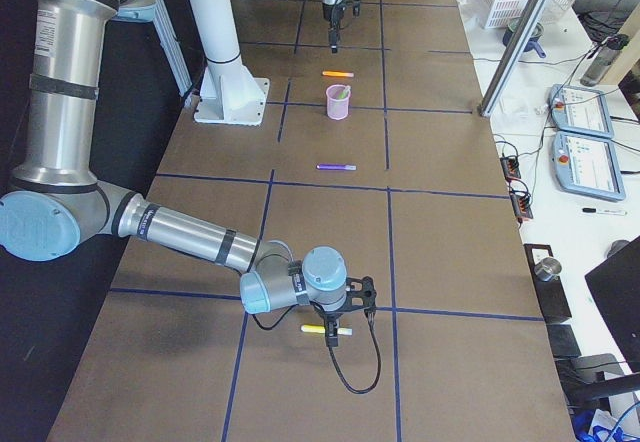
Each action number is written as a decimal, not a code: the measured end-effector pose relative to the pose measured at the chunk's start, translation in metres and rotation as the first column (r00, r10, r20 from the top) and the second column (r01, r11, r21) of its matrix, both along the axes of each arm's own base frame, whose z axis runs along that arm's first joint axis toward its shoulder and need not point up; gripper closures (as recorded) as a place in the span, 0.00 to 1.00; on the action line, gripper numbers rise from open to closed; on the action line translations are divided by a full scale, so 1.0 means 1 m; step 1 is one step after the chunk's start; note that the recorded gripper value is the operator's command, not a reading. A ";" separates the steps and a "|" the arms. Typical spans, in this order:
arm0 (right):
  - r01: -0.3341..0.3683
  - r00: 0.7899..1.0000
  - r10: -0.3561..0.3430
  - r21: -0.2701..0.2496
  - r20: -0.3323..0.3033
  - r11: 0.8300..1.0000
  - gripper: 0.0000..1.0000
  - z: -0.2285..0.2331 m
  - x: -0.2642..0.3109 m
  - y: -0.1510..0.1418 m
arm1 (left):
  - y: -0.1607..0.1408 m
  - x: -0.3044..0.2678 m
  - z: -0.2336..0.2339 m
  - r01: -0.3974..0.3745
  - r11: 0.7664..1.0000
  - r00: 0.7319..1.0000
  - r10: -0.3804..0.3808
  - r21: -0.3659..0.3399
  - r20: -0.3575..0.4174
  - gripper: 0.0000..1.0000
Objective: Collect pens into pen holder
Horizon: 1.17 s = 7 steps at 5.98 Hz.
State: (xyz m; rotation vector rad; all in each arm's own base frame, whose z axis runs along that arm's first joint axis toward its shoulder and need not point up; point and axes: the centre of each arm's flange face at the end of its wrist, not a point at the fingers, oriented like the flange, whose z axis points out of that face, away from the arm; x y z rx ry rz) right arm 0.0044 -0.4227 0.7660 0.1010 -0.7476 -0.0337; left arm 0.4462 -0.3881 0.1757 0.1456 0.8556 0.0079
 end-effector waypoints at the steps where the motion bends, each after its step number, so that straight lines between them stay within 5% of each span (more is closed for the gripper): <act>1: 0.019 1.000 -0.019 -0.011 -0.006 1.000 0.09 0.010 -0.010 -0.009 | 0.000 0.001 0.002 -0.001 1.000 1.000 0.001 -0.001 0.003 0.01; 7: 0.076 0.997 -0.077 -0.042 -0.026 0.996 0.33 0.033 -0.034 -0.015 | 0.002 0.002 0.008 -0.003 1.000 1.000 0.003 -0.005 0.010 0.01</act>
